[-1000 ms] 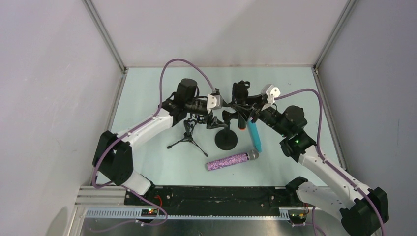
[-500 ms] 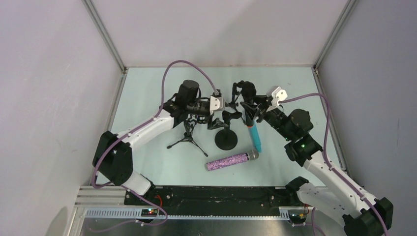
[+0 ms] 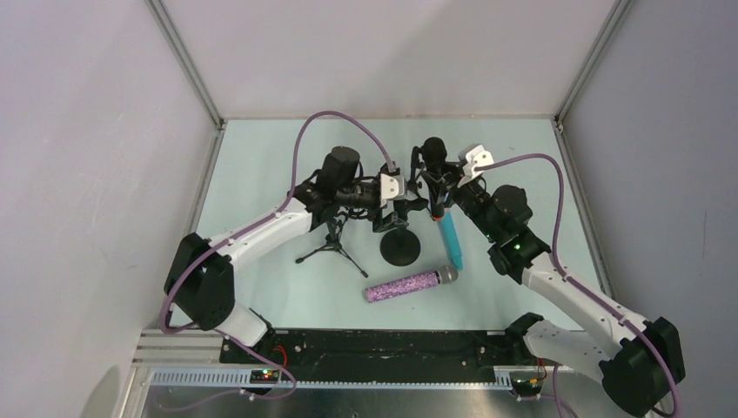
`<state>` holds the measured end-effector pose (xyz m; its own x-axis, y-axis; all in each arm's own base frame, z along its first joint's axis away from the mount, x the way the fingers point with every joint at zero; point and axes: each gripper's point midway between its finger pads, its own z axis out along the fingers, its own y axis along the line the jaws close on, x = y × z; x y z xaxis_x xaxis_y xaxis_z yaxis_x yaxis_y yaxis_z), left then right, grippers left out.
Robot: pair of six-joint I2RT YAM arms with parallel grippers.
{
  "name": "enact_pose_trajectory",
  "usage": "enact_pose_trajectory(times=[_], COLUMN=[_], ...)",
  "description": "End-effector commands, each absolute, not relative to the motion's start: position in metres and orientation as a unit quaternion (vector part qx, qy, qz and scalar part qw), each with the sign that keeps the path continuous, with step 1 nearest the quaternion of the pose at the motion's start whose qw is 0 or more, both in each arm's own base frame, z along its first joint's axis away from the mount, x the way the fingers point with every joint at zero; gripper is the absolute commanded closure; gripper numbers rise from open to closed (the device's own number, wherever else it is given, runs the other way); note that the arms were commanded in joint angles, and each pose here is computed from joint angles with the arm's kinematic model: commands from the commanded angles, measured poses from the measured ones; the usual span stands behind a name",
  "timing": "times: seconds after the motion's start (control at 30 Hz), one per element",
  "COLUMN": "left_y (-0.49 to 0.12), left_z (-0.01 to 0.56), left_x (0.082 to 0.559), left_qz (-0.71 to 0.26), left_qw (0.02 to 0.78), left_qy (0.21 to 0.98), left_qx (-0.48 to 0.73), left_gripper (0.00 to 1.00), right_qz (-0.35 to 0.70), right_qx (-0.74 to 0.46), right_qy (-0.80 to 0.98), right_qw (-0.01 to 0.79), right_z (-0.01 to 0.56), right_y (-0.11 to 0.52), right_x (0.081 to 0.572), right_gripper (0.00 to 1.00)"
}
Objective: Attach the microphones to the stand
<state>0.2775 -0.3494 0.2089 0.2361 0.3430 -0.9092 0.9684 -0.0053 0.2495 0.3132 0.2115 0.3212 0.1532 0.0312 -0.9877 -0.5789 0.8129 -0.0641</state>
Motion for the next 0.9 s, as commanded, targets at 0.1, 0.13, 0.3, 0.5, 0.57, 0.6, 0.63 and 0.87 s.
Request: enact_pose_trajectory(times=[0.1,0.13,0.3,0.5,0.57,0.6,0.63,0.87], left_y=[-0.349,-0.348,-0.349,-0.348,-0.348,-0.349,-0.349,-0.349], left_z=[0.231,0.231,0.230,0.232,0.233,0.234,0.234,0.241], left_x=[0.287,0.287,0.285,0.278,0.275,0.273,0.272,0.266], left_qz=[-0.307,-0.307,-0.312,-0.317,-0.320,-0.323,-0.325,-0.338], left_qw=[0.507,0.507,0.505,0.506,0.506,0.506,0.506,0.507], left_qy=[0.524,0.525,0.520,0.503,0.497,0.494,0.491,0.476], left_qx=[0.611,0.611,0.614,0.625,0.628,0.629,0.630,0.634], left_gripper=[0.11,0.11,0.13,0.13,0.11,0.10,0.09,0.07], right_qz=[0.225,0.224,0.214,0.191,0.182,0.177,0.174,0.187], right_qx=[-0.207,-0.208,-0.203,-0.192,-0.190,-0.189,-0.188,-0.212], right_qy=[0.556,0.558,0.572,0.577,0.574,0.573,0.570,0.548], right_qw=[0.773,0.772,0.765,0.770,0.776,0.778,0.781,0.787], right_z=[0.361,0.360,0.355,0.356,0.360,0.361,0.364,0.377], right_y=[0.220,0.220,0.217,0.207,0.203,0.200,0.197,0.190], right_x=[0.310,0.309,0.307,0.309,0.308,0.308,0.307,0.290], right_gripper=[1.00,1.00,1.00,1.00,1.00,1.00,1.00,1.00])
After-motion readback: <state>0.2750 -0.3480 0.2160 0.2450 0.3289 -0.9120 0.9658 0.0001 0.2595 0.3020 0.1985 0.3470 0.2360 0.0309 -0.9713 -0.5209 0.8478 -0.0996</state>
